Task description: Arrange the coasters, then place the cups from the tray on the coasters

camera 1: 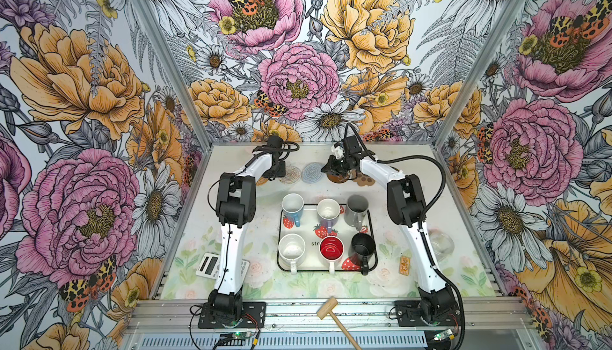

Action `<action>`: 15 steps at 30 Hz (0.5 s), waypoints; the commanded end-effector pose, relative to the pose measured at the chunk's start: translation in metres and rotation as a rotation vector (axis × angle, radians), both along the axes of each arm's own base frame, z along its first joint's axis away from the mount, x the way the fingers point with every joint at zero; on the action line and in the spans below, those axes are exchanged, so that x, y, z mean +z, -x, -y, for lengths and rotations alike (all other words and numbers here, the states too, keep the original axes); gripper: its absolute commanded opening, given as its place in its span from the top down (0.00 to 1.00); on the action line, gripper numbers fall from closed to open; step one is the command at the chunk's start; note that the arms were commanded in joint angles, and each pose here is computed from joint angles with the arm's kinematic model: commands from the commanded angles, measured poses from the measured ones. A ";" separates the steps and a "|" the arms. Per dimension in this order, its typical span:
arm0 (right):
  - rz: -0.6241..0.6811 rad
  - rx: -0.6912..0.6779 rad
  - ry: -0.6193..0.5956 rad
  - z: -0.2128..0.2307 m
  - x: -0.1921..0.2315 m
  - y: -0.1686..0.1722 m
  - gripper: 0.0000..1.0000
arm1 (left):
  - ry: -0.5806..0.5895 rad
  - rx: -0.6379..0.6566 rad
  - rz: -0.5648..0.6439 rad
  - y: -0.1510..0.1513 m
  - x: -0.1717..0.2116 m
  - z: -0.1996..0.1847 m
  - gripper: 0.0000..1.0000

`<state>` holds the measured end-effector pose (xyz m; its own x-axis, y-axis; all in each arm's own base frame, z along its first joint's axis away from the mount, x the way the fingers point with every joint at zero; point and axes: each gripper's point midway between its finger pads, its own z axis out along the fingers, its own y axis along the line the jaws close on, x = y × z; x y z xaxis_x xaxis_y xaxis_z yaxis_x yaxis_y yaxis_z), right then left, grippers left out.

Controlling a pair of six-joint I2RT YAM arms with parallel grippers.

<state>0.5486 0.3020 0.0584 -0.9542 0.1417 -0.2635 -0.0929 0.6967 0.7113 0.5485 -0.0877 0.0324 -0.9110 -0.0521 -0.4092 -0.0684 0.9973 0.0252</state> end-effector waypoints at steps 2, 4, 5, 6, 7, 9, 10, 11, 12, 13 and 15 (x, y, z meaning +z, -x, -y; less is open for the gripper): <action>0.000 0.009 -0.005 -0.006 -0.004 0.000 0.95 | -0.033 -0.009 -0.026 0.011 0.005 -0.003 0.51; -0.003 0.006 -0.003 -0.005 -0.005 0.000 0.88 | -0.035 -0.009 -0.025 0.011 0.006 -0.004 0.51; 0.000 0.007 -0.003 -0.005 -0.004 0.000 0.83 | -0.035 -0.009 -0.024 0.011 0.006 -0.004 0.51; 0.003 0.008 -0.003 -0.005 -0.002 0.000 0.76 | -0.034 -0.008 -0.022 0.011 0.007 -0.003 0.51; 0.003 0.010 -0.004 -0.005 -0.002 0.001 0.72 | -0.034 -0.010 -0.022 0.011 0.007 -0.003 0.51; 0.009 0.010 -0.003 -0.005 0.002 0.001 0.68 | -0.034 -0.010 -0.020 0.011 0.008 -0.003 0.51; 0.011 0.009 -0.002 -0.004 0.004 0.001 0.65 | -0.032 -0.011 -0.017 0.011 0.009 -0.003 0.51; 0.011 0.006 0.003 -0.003 0.004 0.001 0.64 | -0.032 -0.010 -0.017 0.011 0.010 -0.003 0.51; 0.015 0.004 0.007 -0.001 0.006 0.002 0.63 | -0.032 -0.012 -0.017 0.011 0.010 -0.002 0.51; 0.017 0.004 0.010 0.000 0.007 0.002 0.62 | -0.032 -0.012 -0.015 0.011 0.010 -0.002 0.51; 0.026 0.003 0.020 0.003 0.012 0.004 0.60 | -0.033 -0.011 -0.013 0.011 0.012 -0.002 0.51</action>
<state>0.5468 0.3011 0.0550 -0.9558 0.1401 -0.2584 -0.0886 0.7010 0.7076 0.5464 -0.0875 0.0328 -0.9134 -0.0494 -0.4041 -0.0679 0.9972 0.0315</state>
